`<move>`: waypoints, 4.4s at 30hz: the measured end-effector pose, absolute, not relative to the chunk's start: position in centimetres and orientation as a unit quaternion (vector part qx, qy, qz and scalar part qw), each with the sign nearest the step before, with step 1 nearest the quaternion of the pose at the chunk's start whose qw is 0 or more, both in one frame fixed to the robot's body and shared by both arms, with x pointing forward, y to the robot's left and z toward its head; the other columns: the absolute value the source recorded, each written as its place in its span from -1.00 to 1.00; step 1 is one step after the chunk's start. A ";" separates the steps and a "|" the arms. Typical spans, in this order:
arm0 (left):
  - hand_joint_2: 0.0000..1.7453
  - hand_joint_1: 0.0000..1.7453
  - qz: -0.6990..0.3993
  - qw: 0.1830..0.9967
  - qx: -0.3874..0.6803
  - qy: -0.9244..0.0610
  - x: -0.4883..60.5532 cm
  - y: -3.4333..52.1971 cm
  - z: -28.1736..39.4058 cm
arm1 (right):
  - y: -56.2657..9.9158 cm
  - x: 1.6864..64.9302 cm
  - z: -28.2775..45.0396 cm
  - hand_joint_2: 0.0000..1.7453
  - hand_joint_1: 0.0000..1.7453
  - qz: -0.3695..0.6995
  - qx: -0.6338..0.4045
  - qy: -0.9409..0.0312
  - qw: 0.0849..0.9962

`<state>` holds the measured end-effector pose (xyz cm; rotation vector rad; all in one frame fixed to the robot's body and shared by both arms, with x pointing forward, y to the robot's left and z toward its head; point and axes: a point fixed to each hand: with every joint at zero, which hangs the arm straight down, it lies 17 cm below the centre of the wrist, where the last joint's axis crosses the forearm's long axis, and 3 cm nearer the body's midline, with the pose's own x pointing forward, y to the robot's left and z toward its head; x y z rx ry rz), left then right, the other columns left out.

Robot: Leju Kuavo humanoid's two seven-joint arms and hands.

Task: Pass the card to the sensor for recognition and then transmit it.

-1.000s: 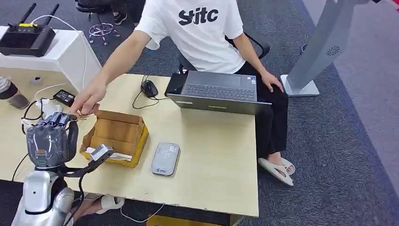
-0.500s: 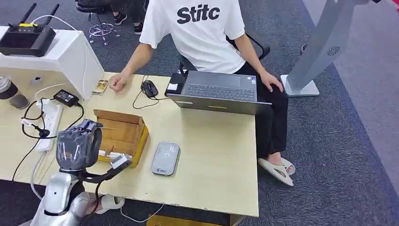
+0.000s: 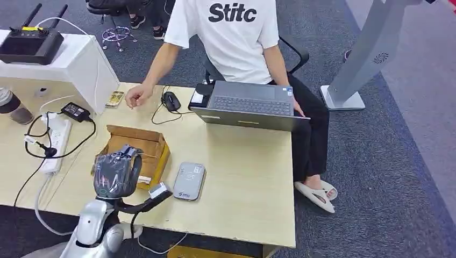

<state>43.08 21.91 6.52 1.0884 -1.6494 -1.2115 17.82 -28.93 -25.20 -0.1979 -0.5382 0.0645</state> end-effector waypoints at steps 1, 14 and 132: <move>1.00 1.00 -0.484 0.400 0.427 -0.651 43.1 21.6 6.3 | -28.9 17.9 -25.2 1.00 -1.00 0.034 -0.097 -0.265 0.959; 1.00 1.00 -0.564 0.384 0.414 -0.603 42.9 18.1 1.4 | -27.4 18.8 -25.0 1.00 -1.00 0.050 -0.082 -0.270 0.958; 1.00 -1.00 -0.538 0.459 0.484 -0.515 46.3 35.0 10.7 | -28.5 14.0 -26.1 1.00 -1.00 0.029 -0.105 -0.244 0.964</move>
